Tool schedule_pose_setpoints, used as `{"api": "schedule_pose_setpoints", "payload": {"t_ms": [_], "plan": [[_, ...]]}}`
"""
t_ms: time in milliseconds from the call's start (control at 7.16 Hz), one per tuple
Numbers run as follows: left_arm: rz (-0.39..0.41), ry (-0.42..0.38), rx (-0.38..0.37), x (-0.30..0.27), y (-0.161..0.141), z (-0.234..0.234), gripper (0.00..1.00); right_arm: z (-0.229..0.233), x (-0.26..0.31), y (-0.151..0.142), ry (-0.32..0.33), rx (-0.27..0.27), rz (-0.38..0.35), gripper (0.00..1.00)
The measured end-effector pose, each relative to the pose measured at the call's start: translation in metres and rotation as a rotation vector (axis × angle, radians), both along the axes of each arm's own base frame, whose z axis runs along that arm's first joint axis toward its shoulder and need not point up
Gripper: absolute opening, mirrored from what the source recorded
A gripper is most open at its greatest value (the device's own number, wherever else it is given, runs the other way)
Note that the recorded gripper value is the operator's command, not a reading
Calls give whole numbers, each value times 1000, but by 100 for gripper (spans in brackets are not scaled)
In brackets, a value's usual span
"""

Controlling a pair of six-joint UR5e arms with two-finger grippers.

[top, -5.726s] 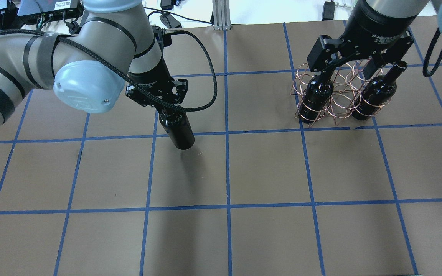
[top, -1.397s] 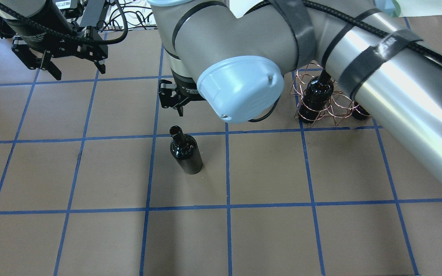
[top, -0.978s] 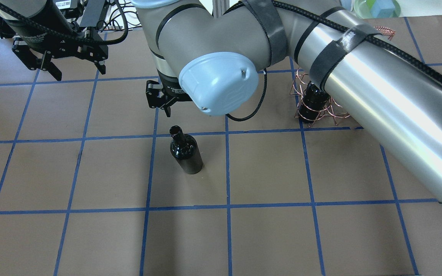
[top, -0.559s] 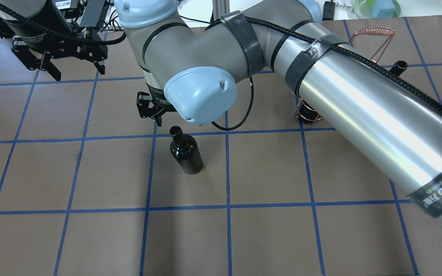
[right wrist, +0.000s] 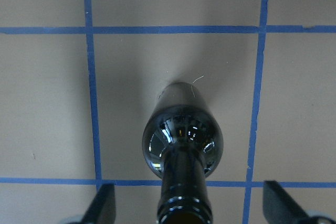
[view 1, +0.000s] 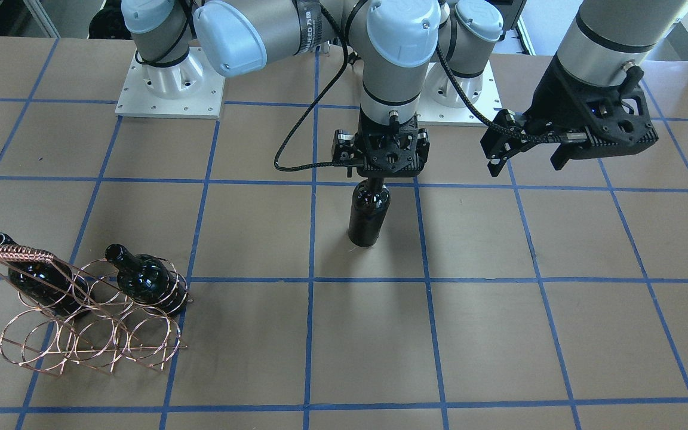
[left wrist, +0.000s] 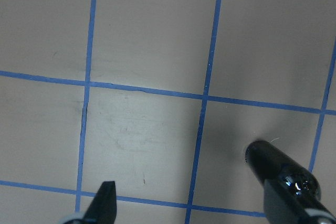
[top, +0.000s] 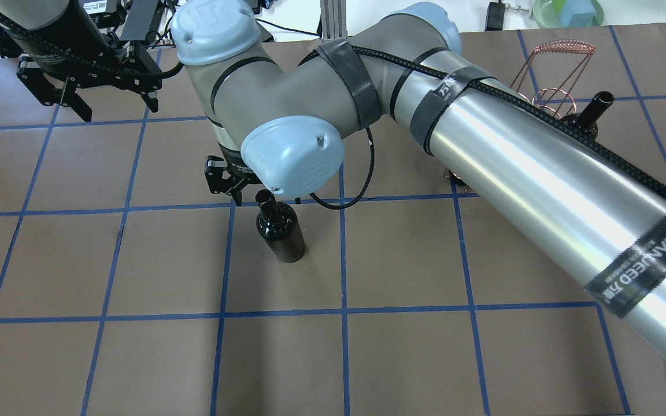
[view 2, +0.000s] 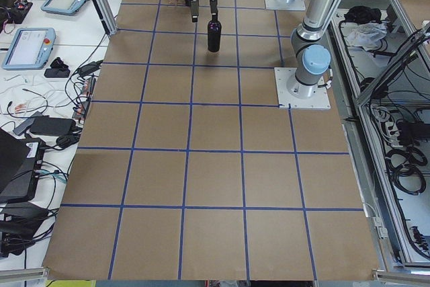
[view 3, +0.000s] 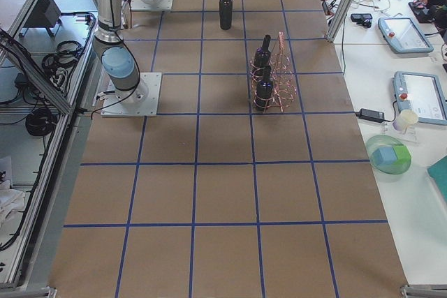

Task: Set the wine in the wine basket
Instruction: 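Lower the right gripper and grasp the standing bottle by its neck, then lift the bottle with the right gripper and carry it to the wire rack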

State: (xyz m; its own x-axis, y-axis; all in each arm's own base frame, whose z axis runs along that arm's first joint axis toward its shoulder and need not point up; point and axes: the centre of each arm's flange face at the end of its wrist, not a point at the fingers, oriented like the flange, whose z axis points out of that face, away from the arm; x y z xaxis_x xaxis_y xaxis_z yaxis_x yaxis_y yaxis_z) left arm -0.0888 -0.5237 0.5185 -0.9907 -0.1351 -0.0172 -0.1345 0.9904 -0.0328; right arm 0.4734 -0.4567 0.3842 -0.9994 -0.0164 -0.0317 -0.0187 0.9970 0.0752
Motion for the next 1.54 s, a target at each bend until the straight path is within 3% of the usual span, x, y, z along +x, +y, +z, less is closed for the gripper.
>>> {"api": "schedule_pose_setpoints", "payload": {"t_ms": [140, 279, 419, 559, 978, 1117, 1257, 1536], "plan": [[-1, 0, 2, 0, 0, 0, 100, -7, 3, 3, 6, 9, 9, 96], [-1, -1, 13, 0, 2, -1, 100, -11, 3, 5, 8, 14, 14, 85], [0, -5, 29, 1, 3, -3, 100, -12, 3, 6, 8, 16, 15, 53], [2, -12, 35, 2, 4, -4, 100, -12, 3, 6, 7, 15, 16, 45], [0, -108, 63, 10, 7, -9, 100, -8, 3, 5, 4, -7, 12, 48], [-1, -118, 66, 10, 7, -10, 100, -8, 3, 4, 5, -14, 11, 62], [-1, -109, 63, 8, 8, -10, 100, -8, 3, 4, 5, -17, 11, 64], [5, -16, 42, -1, 8, -7, 100, -8, 2, 3, 7, -21, 16, 59]]}}
